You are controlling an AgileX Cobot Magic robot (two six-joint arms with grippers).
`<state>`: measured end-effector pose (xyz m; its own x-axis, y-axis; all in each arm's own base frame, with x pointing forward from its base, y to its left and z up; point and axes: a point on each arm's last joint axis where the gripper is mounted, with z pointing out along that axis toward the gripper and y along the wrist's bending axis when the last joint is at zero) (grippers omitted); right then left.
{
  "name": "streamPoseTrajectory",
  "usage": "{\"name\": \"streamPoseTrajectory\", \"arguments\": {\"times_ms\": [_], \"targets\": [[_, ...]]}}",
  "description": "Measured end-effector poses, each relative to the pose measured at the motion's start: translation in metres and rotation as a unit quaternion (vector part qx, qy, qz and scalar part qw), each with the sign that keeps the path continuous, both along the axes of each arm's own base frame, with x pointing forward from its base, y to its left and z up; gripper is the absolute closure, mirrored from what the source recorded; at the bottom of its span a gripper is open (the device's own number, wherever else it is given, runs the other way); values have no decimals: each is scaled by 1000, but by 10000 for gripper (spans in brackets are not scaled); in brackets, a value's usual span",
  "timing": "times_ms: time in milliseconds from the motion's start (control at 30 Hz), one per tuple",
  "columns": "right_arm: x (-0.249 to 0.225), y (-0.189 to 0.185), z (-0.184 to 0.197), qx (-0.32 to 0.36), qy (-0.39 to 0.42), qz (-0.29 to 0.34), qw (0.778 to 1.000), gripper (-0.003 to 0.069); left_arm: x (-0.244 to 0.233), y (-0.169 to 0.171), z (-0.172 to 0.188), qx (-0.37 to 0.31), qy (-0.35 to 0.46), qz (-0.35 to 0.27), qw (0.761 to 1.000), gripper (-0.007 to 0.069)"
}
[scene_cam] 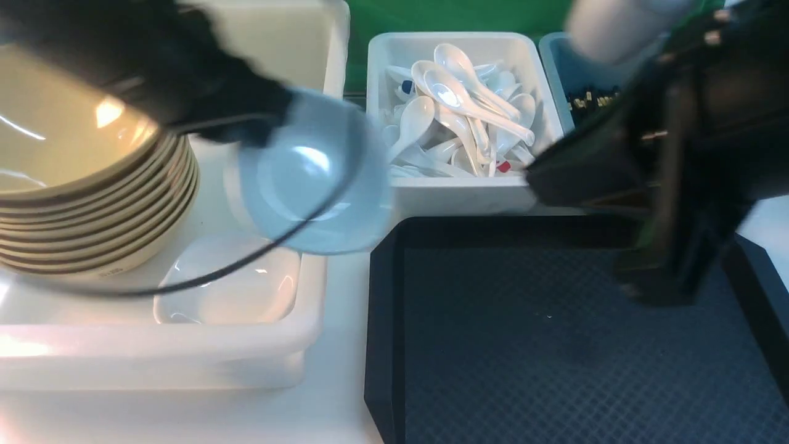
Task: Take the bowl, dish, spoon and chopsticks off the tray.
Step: Use the left arm to put the plate into the large storage box on the left
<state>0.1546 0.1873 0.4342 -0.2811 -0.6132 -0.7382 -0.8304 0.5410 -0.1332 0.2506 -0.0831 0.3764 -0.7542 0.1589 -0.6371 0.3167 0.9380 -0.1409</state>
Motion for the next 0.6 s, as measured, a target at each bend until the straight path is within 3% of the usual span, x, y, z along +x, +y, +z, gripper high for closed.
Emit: {"name": "streamPoseTrajectory", "arguments": {"times_ms": [100,200,433,600], "targets": [[5,17,-7,-1,1,16,1000,615,-11,33,-20,-14,7,68,998,625],[12,31,-21,-18,14,22,1000,615,-9,52,-42,-8,30,97,995,625],[17,37,-29,-31,24,23,999,615,7,53,-70,12,69,67,995,622],[17,35,-30,-42,27,22,998,614,22,53,-89,36,87,38,995,544]]}}
